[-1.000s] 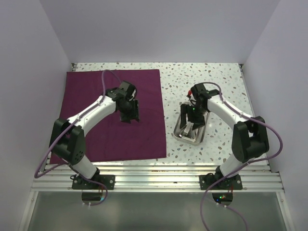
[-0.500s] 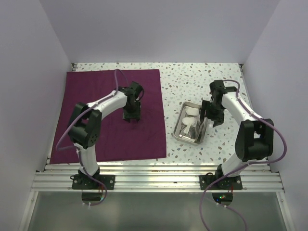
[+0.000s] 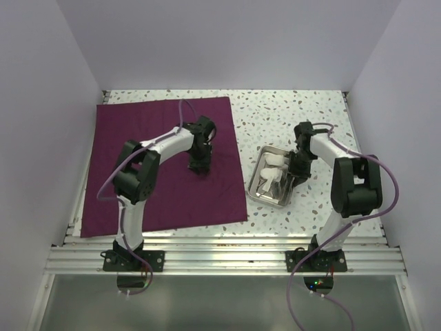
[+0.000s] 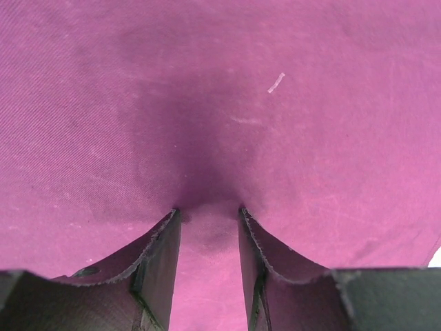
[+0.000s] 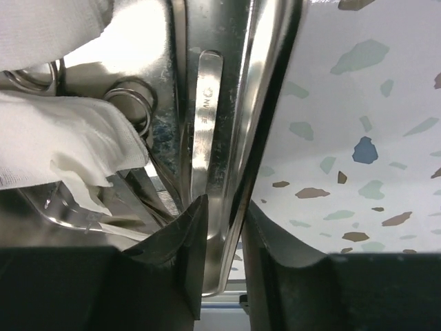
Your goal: Prepare the surgical pack
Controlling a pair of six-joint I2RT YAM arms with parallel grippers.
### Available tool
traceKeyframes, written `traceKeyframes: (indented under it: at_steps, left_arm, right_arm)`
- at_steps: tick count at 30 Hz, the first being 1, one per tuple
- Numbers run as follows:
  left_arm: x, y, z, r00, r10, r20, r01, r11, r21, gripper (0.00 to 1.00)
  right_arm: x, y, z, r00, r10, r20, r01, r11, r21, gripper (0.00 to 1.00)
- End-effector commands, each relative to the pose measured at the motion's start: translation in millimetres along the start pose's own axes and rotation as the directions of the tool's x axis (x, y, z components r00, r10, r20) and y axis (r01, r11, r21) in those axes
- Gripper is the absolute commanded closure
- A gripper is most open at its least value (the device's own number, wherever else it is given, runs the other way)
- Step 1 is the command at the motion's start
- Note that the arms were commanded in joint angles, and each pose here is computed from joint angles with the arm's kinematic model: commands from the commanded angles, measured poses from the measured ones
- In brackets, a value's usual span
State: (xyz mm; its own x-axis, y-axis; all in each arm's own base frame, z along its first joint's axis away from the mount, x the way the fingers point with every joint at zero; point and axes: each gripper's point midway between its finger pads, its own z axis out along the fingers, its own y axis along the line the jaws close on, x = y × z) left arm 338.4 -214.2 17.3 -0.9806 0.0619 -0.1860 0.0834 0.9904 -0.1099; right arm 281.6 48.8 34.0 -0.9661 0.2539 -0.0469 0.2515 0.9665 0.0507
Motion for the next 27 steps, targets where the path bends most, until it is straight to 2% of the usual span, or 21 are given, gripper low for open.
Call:
traceKeyframes:
  at_steps: [1,2,7,10,15,24,26,27]
  left_arm:
    - [-3,-27,21,0.999,0.045,0.000,-0.045,0.996,0.080,0.58]
    - [-3,-27,22,0.999,0.048,-0.004,-0.048,0.996,0.081,0.58]
    - [-4,-37,24,0.996,0.090,-0.005,-0.089,0.991,0.102,0.59]
    - [-4,-48,29,0.994,0.112,-0.018,-0.109,0.985,0.130,0.60]
    - [-8,-76,32,0.989,0.149,-0.015,-0.144,0.972,0.185,0.60]
    - [-16,-126,41,0.978,0.208,-0.014,-0.196,0.938,0.286,0.61]
    - [-24,-132,35,0.979,0.203,0.002,-0.195,0.939,0.285,0.61]
    - [-34,-129,24,0.980,0.193,0.050,-0.199,0.946,0.254,0.61]
  right_arm:
    - [-7,8,3,0.999,0.035,0.019,-0.034,0.999,-0.042,0.72]
    - [-6,8,5,0.999,0.040,0.010,-0.039,0.998,-0.041,0.79]
    - [-2,3,10,0.997,0.074,-0.008,-0.074,0.997,-0.035,1.00]
    - [-3,-7,5,0.994,0.111,-0.003,-0.111,0.994,-0.024,1.00]
    - [-17,-32,-27,0.981,0.181,0.068,-0.180,0.983,-0.022,1.00]
    - [-36,-34,-85,0.961,0.204,0.185,-0.198,0.979,-0.049,1.00]
    - [-38,-35,-93,0.958,0.204,0.200,-0.198,0.979,-0.052,1.00]
    - [-39,-34,-99,0.957,0.203,0.207,-0.195,0.979,-0.056,1.00]
